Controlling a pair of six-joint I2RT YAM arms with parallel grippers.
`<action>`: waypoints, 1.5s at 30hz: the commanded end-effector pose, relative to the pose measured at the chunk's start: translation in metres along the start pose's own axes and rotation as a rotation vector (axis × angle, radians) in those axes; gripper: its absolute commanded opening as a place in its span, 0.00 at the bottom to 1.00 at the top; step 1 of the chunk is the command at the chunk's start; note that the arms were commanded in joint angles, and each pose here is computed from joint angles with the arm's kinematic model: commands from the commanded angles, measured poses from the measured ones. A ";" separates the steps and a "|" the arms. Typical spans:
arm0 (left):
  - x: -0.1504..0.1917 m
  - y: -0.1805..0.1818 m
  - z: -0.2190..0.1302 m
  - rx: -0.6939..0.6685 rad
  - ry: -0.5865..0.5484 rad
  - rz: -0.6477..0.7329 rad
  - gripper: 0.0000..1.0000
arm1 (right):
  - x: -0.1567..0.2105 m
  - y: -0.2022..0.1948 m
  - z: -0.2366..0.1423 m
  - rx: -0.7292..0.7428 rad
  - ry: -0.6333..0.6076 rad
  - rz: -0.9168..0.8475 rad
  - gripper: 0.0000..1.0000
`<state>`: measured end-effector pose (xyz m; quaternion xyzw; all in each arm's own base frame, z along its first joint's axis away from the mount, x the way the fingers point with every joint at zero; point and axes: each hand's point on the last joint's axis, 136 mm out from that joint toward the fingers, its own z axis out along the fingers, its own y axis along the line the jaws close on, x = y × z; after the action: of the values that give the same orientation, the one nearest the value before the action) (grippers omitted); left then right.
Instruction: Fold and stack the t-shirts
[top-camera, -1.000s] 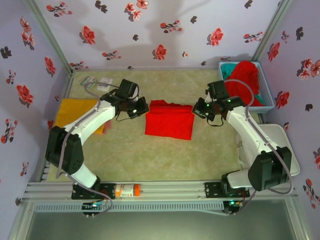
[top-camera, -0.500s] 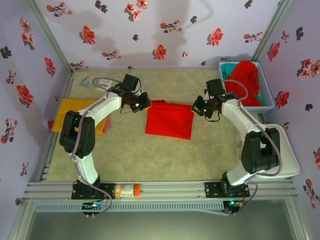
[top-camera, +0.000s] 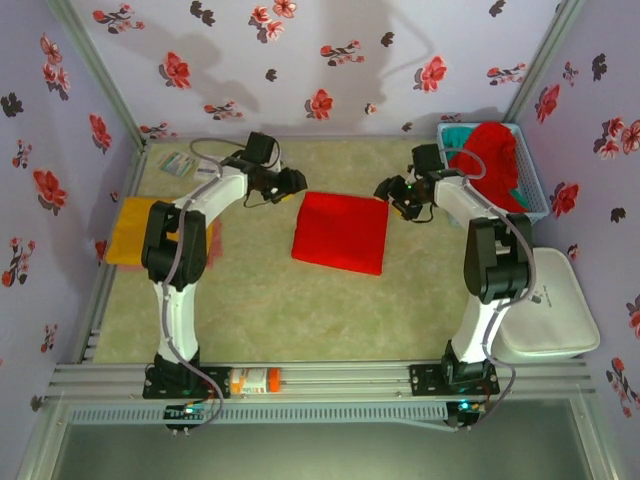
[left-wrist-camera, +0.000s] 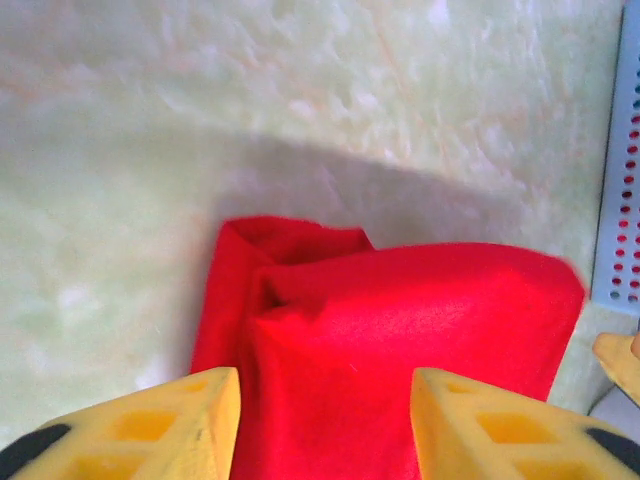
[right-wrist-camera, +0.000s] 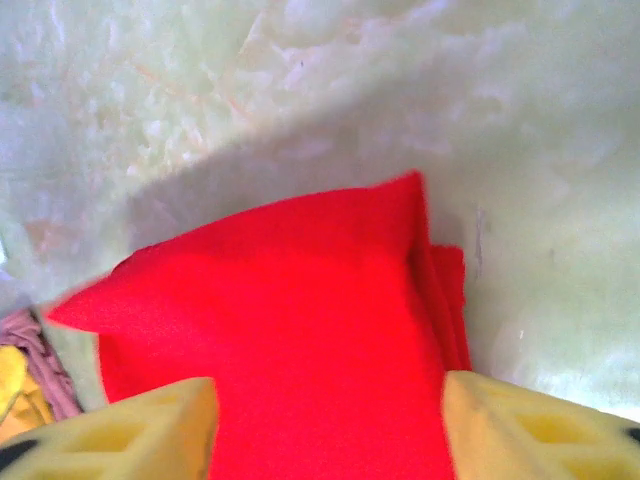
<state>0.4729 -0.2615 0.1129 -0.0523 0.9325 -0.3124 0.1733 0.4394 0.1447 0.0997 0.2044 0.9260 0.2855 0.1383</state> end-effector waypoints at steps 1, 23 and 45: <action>-0.009 -0.002 -0.015 -0.004 -0.015 0.035 0.50 | -0.014 0.013 -0.009 -0.029 -0.051 -0.045 0.67; 0.060 0.006 0.068 -0.033 0.141 0.078 0.49 | 0.080 0.000 0.027 -0.041 0.051 -0.059 0.71; 0.075 0.049 0.019 -0.146 0.250 0.236 0.65 | 0.088 -0.010 0.003 0.031 0.035 -0.122 0.69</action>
<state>0.4238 -0.2415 0.0611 0.0455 0.9614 -0.2438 0.1191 0.3661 0.1869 0.0845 0.1461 0.9360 0.2869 0.1424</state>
